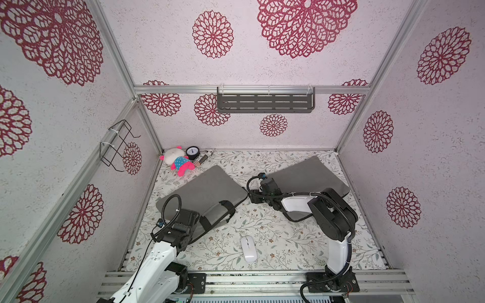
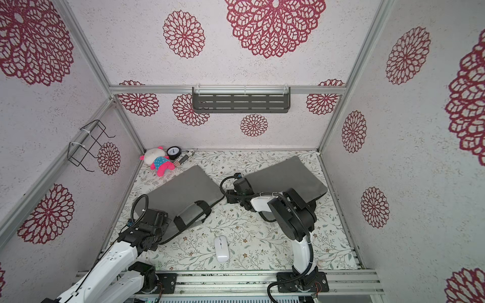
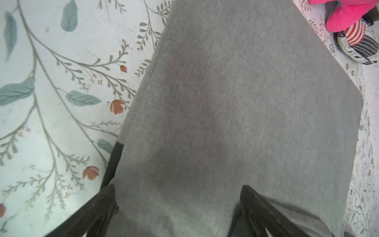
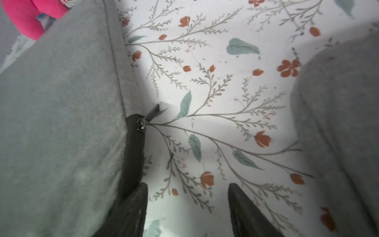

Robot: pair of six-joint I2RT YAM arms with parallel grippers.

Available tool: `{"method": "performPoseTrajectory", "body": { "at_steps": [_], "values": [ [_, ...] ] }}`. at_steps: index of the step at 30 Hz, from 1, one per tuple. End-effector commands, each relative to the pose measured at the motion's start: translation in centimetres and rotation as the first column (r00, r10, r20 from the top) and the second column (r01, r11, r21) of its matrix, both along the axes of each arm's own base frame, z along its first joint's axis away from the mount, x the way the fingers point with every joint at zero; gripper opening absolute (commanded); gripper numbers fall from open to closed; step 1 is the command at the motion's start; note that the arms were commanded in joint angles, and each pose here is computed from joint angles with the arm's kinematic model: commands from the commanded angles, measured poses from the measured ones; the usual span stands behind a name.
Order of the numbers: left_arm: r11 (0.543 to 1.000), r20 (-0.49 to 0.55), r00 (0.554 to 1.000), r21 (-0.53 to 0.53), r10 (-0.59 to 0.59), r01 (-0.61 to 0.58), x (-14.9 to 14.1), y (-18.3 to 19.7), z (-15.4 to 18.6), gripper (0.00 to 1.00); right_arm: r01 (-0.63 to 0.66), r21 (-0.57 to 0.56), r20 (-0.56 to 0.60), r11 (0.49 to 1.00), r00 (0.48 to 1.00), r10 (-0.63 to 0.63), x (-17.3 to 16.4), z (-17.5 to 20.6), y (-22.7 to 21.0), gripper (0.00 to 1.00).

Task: Put the mouse into the laptop bag
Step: Zip the zipper on the zippered laptop bag, then adjust the zippered laptop bag at the center of the board.

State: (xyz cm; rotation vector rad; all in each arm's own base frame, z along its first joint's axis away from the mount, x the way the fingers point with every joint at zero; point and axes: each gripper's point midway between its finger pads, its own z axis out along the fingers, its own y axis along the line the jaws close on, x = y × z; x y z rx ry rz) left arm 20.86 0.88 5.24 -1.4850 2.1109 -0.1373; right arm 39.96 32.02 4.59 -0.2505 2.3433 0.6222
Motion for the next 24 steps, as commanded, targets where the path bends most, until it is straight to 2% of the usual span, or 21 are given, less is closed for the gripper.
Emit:
{"method": "performPoseTrajectory", "body": {
  "at_steps": [1,4,7,11,14,19,24],
  "values": [
    [1.0,-0.016,1.0,-0.011,-0.023,0.023,0.4,0.3,-0.7,0.98,-0.076,0.073,0.005,0.994,0.997,0.075,0.8,1.4,3.3,0.67],
    [1.0,-0.023,1.0,-0.021,-0.021,0.02,0.8,0.7,-1.0,0.98,-0.116,0.064,-0.034,0.991,0.992,0.119,0.4,0.0,5.3,0.67],
    [0.999,-0.013,1.0,-0.025,-0.028,0.028,1.5,1.0,-1.0,0.98,-0.148,0.064,-0.06,0.987,0.987,0.152,-0.5,-0.9,6.6,0.61],
    [0.999,-0.028,0.998,-0.023,-0.048,0.047,2.8,1.3,-1.1,0.98,-0.185,0.072,-0.101,0.98,0.976,0.191,-2.7,-1.8,7.9,0.43],
    [0.998,-0.06,0.997,-0.023,-0.057,0.056,3.9,1.6,-1.5,0.98,-0.216,0.093,-0.115,0.972,0.967,0.226,-5.6,-1.8,8.4,0.36],
    [0.995,-0.11,0.989,-0.029,-0.096,0.093,6.8,1.5,-2.8,0.98,-0.256,0.087,-0.1,0.963,0.959,0.264,-10.7,-1.5,9.0,0.32],
    [0.985,-0.133,0.976,-0.054,-0.172,0.166,10.9,0.6,-3.0,0.98,-0.319,0.117,-0.082,0.941,0.941,0.329,-15.5,-1.2,10.8,0.3]
  ]
}}
